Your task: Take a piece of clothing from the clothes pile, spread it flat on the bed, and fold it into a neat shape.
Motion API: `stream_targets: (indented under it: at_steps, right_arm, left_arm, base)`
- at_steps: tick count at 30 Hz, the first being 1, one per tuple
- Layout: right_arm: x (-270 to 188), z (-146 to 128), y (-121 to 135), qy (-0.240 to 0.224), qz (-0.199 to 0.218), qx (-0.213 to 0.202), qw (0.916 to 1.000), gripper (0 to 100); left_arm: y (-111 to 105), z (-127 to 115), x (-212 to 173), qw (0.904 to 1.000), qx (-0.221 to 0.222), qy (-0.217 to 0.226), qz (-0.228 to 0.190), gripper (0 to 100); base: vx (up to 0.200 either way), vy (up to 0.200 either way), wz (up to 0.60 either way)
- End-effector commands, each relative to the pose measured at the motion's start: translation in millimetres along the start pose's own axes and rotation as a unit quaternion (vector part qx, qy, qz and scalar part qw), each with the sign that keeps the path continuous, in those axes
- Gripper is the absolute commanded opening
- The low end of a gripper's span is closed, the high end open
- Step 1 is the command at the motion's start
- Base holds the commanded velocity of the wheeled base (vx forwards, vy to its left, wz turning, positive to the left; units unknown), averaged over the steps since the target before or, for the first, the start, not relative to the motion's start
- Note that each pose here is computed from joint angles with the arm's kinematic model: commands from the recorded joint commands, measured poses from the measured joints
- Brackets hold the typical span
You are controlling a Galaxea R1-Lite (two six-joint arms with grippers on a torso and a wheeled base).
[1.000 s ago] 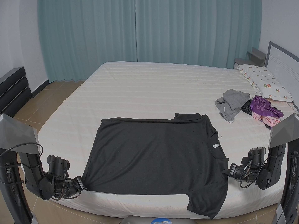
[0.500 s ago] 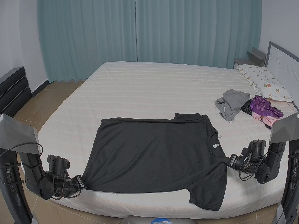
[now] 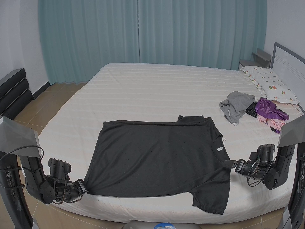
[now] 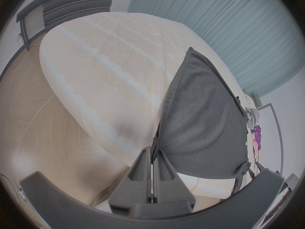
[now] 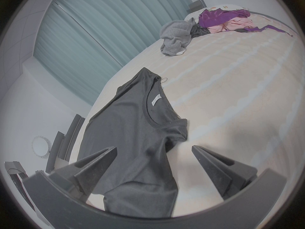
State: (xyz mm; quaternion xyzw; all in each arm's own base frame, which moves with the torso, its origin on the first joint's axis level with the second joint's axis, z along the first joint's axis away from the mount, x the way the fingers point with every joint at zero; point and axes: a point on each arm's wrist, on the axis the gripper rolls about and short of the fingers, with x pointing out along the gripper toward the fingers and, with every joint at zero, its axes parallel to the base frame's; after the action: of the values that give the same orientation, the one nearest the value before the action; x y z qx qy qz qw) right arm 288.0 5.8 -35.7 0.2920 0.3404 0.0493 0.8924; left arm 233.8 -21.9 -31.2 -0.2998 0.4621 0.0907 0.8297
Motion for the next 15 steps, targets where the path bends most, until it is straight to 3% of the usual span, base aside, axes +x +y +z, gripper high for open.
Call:
stream_targets:
  at_steps: [1, 8, 15]
  right_arm:
    - [-26, -13, 3, 0.019, 0.000, -0.006, 0.9998, 100]
    - [-52, -55, 4, 0.103, 0.011, -0.023, 0.9943, 100]
    - [-43, -76, 4, 0.138, 0.003, -0.037, 0.9897, 100]
  left_arm:
    - [0, 0, 0, 1.0000, 0.000, 0.000, -0.001, 0]
    - [-1, 0, -2, 1.0000, 0.000, -0.002, -0.003, 0]
    - [0, 1, -3, 1.0000, -0.001, -0.003, -0.003, 0]
  base:
    - [0.000, 0.000, 0.00]
    - [0.000, 0.000, 0.00]
    - [0.000, 0.000, 0.00]
